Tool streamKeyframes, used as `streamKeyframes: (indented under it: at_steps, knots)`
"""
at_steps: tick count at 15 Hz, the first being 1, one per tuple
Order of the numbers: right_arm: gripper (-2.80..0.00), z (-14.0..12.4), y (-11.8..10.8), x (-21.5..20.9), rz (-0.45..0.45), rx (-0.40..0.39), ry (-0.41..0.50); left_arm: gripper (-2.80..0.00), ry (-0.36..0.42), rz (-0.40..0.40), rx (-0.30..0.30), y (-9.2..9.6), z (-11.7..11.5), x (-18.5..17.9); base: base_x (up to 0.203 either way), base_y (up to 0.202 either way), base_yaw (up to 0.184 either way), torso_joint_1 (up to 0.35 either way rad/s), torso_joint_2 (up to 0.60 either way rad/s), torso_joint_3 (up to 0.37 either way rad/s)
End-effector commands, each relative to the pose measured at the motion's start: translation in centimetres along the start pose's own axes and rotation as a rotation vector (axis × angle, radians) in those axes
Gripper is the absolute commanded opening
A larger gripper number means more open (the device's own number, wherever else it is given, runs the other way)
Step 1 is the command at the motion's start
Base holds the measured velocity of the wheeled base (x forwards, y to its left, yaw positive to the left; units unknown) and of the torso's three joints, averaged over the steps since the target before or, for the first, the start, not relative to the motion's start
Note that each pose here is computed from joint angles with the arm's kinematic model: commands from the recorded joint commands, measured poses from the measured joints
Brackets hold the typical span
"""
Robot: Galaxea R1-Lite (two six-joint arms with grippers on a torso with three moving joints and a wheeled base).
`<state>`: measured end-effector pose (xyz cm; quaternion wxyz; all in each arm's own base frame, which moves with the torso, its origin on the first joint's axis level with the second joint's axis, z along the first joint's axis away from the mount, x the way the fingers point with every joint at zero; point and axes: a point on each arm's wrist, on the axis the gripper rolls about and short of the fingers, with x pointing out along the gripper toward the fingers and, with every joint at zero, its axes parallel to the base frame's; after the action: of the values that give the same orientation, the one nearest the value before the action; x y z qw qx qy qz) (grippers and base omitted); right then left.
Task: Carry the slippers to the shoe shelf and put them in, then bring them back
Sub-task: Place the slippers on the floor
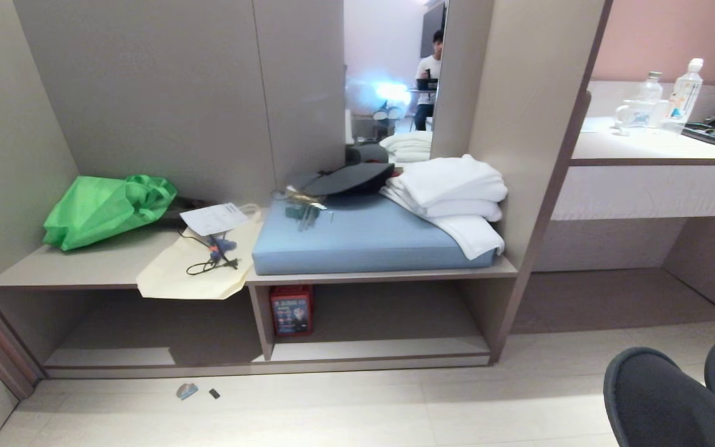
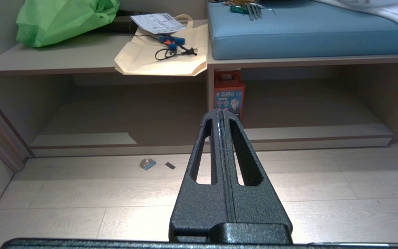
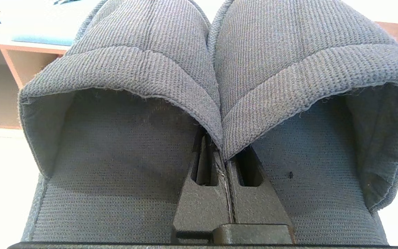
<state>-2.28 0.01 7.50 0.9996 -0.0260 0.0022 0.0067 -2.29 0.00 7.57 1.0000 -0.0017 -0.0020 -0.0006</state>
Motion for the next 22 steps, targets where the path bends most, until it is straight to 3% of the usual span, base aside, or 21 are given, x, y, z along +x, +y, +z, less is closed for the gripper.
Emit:
streamKeyframes:
  at_steps: [1, 12, 22]
  knots:
    - [-2.80, 0.00, 0.00, 0.01, 0.001, 0.003, 0.001, -2.80, 0.000, 0.000, -0.001, 0.00, 0.00, 0.01, 0.000, 0.000, 0.000, 0.000, 0.00, 0.000]
    - [-2.80, 0.00, 0.00, 0.01, 0.001, 0.003, 0.001, -2.80, 0.001, 0.000, -0.004, 0.00, 0.01, 0.01, 0.001, -0.004, 0.002, 0.000, 0.00, 0.000]
    - [-2.80, 0.02, 0.00, 0.01, 0.001, 0.003, 0.000, -2.80, 0.001, 0.001, -0.004, 0.00, 0.01, 0.01, 0.001, -0.185, 0.003, 0.002, 0.00, 0.002]
